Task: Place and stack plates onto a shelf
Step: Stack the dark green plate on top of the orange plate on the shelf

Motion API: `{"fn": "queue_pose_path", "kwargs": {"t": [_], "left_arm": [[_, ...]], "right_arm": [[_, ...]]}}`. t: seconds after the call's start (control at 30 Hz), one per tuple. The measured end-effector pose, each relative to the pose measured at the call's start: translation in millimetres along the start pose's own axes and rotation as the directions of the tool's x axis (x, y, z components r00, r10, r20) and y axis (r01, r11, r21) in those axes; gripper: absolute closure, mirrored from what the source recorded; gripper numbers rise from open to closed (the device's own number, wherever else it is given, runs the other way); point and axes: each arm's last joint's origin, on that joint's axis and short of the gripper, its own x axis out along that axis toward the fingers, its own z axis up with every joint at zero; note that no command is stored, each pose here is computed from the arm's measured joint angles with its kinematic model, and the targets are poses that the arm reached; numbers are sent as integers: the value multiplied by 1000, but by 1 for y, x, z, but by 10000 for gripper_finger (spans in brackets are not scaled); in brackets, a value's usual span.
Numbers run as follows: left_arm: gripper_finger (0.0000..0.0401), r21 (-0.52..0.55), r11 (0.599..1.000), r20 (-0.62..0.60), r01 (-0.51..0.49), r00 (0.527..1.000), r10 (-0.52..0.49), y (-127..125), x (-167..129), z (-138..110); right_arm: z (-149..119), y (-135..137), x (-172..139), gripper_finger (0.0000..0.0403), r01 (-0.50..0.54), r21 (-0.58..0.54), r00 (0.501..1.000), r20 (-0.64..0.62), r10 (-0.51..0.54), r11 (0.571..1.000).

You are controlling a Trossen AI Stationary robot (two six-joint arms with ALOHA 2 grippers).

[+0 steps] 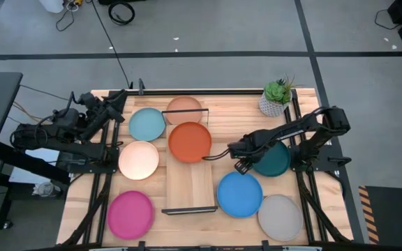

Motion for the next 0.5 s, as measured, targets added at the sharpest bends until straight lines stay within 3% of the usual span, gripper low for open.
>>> {"fn": "queue_pose_path", "kwargs": {"t": [0.3, 0.5], "left_arm": [[276, -8, 1000, 0, 0, 1000, 0, 0, 0, 0], [276, -6, 1000, -1, -1, 1000, 1, -1, 1, -1]], "right_arm": [[-4, 3, 4, 318, 20, -62, 1000, -10, -20, 998], [-5, 3, 2, 361, 18, -106, 1000, -20, -20, 994]]}}
